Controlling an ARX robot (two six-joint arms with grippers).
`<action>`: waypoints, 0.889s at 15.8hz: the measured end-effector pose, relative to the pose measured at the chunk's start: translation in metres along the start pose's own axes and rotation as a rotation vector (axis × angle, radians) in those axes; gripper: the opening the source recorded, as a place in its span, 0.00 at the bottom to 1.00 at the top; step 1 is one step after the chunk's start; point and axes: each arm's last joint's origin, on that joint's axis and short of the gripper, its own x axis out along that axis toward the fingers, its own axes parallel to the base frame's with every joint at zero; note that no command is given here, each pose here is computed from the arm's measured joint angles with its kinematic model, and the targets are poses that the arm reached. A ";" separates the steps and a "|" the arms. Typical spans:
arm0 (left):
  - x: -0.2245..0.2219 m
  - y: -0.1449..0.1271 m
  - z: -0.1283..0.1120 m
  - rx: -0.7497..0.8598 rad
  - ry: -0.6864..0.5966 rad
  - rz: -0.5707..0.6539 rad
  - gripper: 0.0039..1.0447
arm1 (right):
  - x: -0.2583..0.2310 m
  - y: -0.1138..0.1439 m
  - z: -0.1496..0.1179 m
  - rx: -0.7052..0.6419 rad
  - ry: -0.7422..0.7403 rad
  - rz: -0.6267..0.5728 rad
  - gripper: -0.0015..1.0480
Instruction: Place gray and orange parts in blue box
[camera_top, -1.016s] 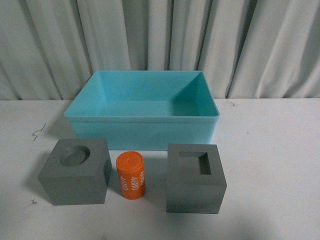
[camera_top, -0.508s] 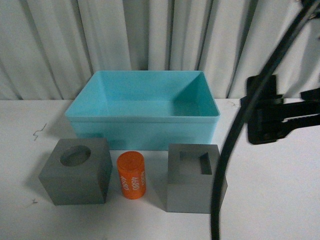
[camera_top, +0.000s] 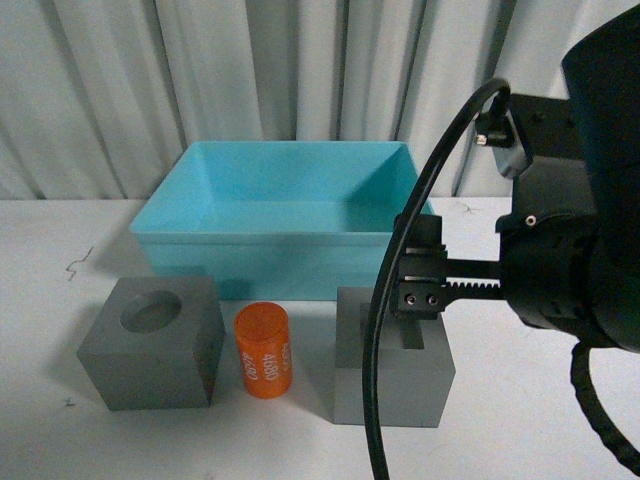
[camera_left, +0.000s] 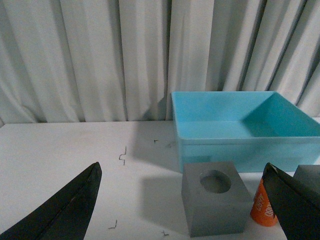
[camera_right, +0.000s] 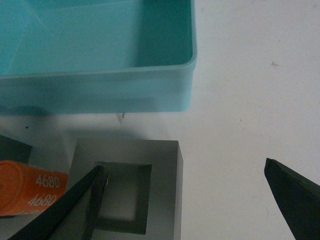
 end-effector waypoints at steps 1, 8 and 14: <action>0.000 0.000 0.000 0.000 0.000 0.000 0.94 | 0.004 0.001 -0.003 0.010 0.012 0.001 0.94; 0.000 0.000 0.000 0.000 0.000 0.000 0.94 | 0.029 0.024 -0.018 0.047 0.124 -0.004 0.94; 0.000 0.000 0.000 0.000 0.000 0.000 0.94 | 0.032 0.012 -0.029 0.099 0.169 -0.081 0.19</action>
